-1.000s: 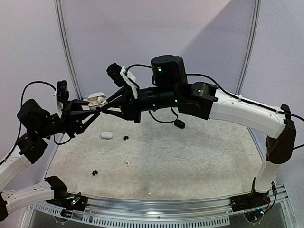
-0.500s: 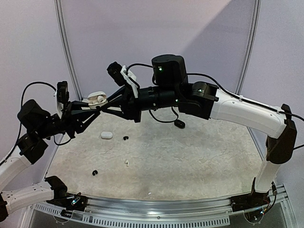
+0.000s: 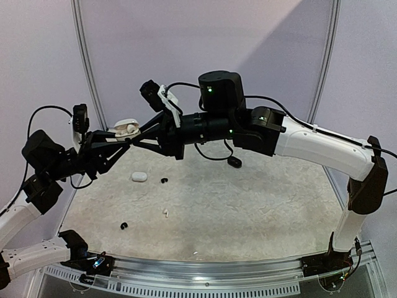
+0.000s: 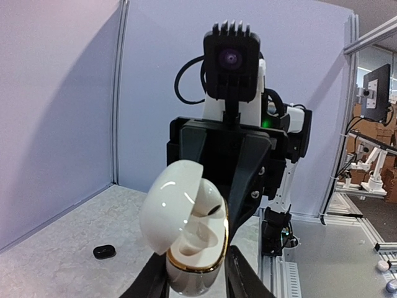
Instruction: Insert the wireless bluetooth earbuds into the charging case
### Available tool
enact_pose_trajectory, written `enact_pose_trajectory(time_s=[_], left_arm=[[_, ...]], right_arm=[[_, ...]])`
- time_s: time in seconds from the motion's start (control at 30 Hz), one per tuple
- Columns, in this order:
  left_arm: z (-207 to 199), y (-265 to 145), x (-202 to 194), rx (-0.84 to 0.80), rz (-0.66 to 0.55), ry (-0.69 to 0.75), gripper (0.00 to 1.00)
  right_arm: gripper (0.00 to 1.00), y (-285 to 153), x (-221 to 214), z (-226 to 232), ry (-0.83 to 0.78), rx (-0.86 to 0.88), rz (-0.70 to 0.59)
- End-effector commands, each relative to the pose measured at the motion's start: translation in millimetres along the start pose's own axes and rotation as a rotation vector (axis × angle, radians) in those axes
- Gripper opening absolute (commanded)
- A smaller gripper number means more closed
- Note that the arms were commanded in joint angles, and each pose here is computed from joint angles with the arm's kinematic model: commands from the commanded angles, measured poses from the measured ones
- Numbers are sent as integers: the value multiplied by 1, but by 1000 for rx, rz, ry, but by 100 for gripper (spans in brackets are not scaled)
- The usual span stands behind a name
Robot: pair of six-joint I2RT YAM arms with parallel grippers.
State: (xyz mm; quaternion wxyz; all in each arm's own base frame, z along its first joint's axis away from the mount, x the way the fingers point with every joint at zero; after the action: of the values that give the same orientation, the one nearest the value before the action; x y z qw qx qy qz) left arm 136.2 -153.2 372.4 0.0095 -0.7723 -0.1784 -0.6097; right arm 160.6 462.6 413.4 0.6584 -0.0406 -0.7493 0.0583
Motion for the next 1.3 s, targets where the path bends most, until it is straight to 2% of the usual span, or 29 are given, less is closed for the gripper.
enact_pose_trajectory(time_s=[0.0, 0.23, 0.3, 0.4, 0.53, 0.6, 0.8, 0.97, 1.27], left_arm=[[-4, 2, 6, -29, -19, -12, 31], [-4, 2, 4, -32, -11, -13, 0], [-4, 2, 4, -30, -10, -13, 0], [-3, 2, 4, -25, -6, -12, 0], [-3, 2, 1, -22, 10, -12, 0], [-1, 2, -2, -22, 24, -19, 0], [3, 2, -12, -19, 60, -47, 0], [6, 2, -20, 0, 108, 18, 0], [9, 3, -28, -7, 161, 48, 0]], right_arm=[[0, -13, 25, 2, -25, -17, -60], [0, -13, 25, 2, -28, -19, -58], [1, -13, 24, 1, -25, -30, -53], [25, -14, 22, -1, -13, -54, -37], [46, -17, 20, -2, -3, -87, -7], [53, -20, 23, -2, -3, -93, -8], [62, -22, 37, -2, 0, -81, -3], [69, -21, 41, 2, -21, -89, 19], [74, 1, 31, 10, -122, -134, 195]])
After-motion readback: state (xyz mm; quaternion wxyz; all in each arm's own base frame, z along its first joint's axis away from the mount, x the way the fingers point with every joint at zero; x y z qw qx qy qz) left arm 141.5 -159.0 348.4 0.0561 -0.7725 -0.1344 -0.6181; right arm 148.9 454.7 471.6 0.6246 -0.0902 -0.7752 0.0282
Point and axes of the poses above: each gripper's point midway between its finger pads, its own y axis out along the fingers, its own z axis along the line the jaws close on, x = y × z, the point moved 8 cm from there along -y, back along the fingers, and after that the axes turned 9 degrees about -y, right-handed, at the moved point
